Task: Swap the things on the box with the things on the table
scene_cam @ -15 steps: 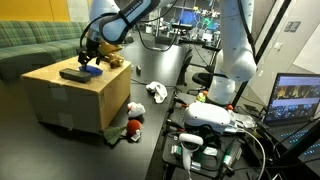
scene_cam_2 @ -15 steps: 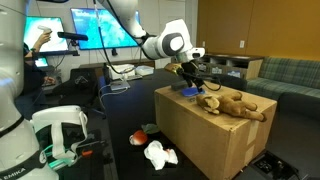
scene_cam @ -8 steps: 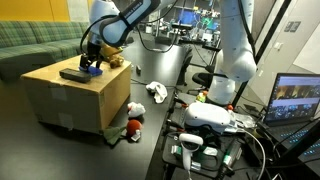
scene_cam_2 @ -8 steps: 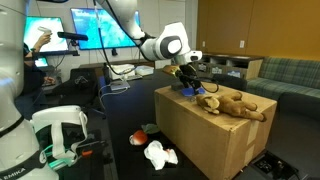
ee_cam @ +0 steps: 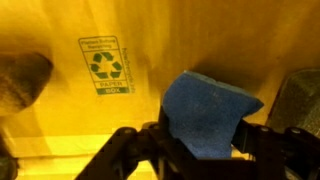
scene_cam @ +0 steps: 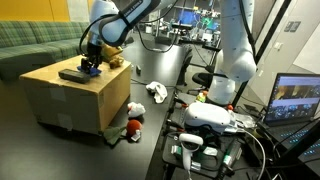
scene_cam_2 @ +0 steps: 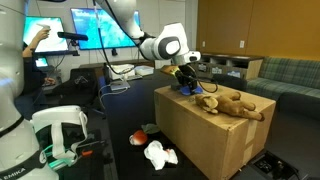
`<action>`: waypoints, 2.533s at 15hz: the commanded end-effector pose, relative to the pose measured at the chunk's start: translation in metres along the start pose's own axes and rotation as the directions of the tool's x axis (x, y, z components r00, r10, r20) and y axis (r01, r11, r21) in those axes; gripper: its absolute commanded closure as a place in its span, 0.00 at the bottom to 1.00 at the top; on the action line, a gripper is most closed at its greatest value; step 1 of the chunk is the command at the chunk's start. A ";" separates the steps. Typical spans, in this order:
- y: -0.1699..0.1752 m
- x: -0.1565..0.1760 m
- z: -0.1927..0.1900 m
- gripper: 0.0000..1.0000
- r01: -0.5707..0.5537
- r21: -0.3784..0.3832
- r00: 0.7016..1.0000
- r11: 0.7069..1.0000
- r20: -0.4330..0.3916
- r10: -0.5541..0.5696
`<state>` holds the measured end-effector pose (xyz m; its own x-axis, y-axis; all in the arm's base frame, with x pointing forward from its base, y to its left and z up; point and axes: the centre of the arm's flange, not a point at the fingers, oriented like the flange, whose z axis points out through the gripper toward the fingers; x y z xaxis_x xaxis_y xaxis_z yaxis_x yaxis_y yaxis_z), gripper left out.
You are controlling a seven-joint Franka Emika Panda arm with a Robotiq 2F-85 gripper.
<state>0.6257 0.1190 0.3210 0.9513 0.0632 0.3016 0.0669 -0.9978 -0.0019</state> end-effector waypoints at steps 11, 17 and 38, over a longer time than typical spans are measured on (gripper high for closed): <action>0.034 -0.042 -0.099 0.96 0.216 -0.064 0.976 0.974 0.020 -0.216; 0.068 -0.111 -0.109 0.96 0.227 -0.082 0.969 0.970 0.119 -0.217; 0.145 -0.253 0.090 0.96 0.143 -0.194 0.971 0.971 0.215 -0.100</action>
<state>0.3934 -0.0240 0.2041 0.9805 0.1838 0.0697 0.1642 -0.9609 0.2231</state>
